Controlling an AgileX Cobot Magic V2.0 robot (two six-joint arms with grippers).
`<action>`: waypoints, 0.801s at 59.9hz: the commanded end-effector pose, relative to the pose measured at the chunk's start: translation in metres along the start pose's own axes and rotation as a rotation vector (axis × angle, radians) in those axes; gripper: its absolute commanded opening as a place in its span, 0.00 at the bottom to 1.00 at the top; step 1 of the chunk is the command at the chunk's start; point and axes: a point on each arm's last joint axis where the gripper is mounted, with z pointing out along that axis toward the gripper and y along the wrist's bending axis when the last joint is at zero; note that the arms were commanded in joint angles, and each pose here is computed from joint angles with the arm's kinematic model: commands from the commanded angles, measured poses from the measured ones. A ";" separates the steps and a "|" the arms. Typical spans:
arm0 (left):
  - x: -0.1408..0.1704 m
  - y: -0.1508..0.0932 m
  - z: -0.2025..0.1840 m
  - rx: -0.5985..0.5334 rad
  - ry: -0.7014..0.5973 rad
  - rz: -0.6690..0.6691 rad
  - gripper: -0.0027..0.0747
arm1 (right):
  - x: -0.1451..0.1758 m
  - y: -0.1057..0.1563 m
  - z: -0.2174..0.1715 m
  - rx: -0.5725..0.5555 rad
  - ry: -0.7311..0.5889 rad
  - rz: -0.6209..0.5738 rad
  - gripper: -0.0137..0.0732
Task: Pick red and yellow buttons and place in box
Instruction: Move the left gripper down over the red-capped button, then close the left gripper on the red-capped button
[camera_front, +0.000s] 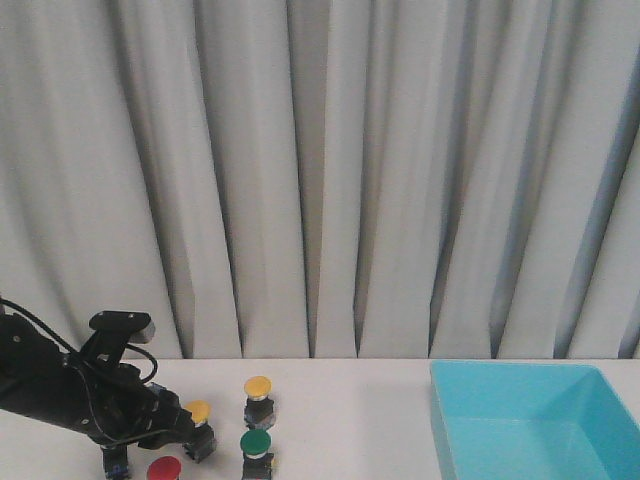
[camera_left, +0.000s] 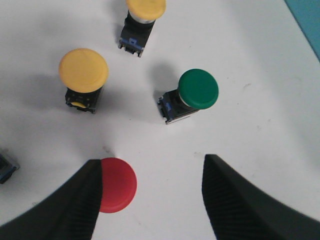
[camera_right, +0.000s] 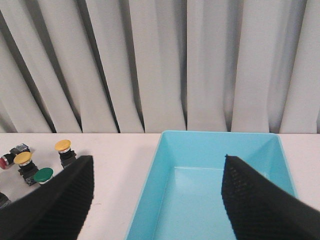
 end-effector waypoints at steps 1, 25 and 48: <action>-0.015 -0.003 -0.011 -0.022 -0.076 -0.002 0.59 | -0.015 -0.001 -0.001 0.017 -0.081 -0.001 0.74; -0.008 0.004 0.008 -0.024 -0.032 -0.017 0.59 | -0.015 -0.001 -0.001 0.017 -0.081 -0.001 0.74; 0.001 0.010 0.026 -0.018 0.020 -0.033 0.59 | -0.015 -0.001 -0.001 0.017 -0.081 0.004 0.74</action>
